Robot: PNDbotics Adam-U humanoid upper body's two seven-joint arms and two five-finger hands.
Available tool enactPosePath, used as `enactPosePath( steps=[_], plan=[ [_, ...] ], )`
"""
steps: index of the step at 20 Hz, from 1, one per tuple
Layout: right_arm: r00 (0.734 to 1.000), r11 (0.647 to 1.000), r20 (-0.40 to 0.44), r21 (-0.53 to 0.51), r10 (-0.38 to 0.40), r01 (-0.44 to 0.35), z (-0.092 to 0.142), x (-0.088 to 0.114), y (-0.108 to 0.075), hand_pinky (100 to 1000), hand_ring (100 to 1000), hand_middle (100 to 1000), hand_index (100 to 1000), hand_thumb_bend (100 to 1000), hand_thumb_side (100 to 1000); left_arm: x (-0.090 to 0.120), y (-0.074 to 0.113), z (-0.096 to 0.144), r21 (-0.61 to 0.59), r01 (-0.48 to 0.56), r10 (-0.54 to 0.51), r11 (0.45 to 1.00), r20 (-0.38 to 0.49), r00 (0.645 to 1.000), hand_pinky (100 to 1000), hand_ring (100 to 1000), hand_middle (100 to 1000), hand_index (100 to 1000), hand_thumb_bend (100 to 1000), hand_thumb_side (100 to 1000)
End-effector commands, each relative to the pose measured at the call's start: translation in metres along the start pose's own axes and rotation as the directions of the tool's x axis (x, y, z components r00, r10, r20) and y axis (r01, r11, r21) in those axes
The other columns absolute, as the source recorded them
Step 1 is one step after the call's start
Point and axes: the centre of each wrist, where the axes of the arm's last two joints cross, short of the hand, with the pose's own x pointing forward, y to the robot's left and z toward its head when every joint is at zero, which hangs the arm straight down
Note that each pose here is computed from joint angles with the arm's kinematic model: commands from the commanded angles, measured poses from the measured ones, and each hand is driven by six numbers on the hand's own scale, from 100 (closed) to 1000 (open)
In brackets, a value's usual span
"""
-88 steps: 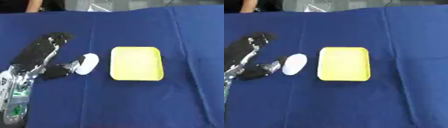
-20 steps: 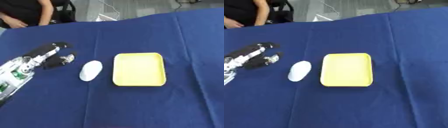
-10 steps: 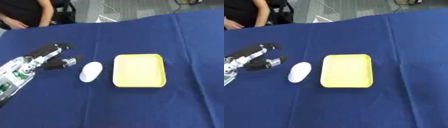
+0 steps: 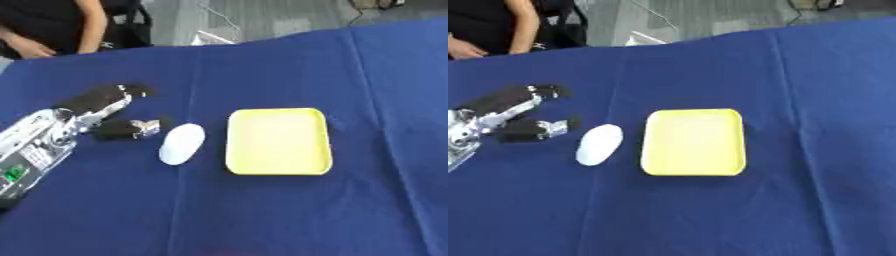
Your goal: Pick up objects on the table and place them in the box.
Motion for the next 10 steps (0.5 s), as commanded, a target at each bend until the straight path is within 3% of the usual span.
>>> enactPosePath(
  steps=[1,10],
  plan=[
    [1.0,1.0,0.024,0.006,0.012,-0.012,-0.0042,0.0047,-0.0046,680,715,859,953,397,768,-0.0002,0.013,0.0007,0.026,0.021,-0.021,0.999,0.003,1.0,967,985,916,960,436,1000],
    [1.0,1.0,0.024,0.01,0.009,-0.01,-0.0042,0.0046,-0.0038,680,714,859,953,396,768,0.0091,0.0137,-0.0056,-0.021,0.036,-0.035,0.999,0.055,0.998,967,982,911,958,442,1000]
  ],
)
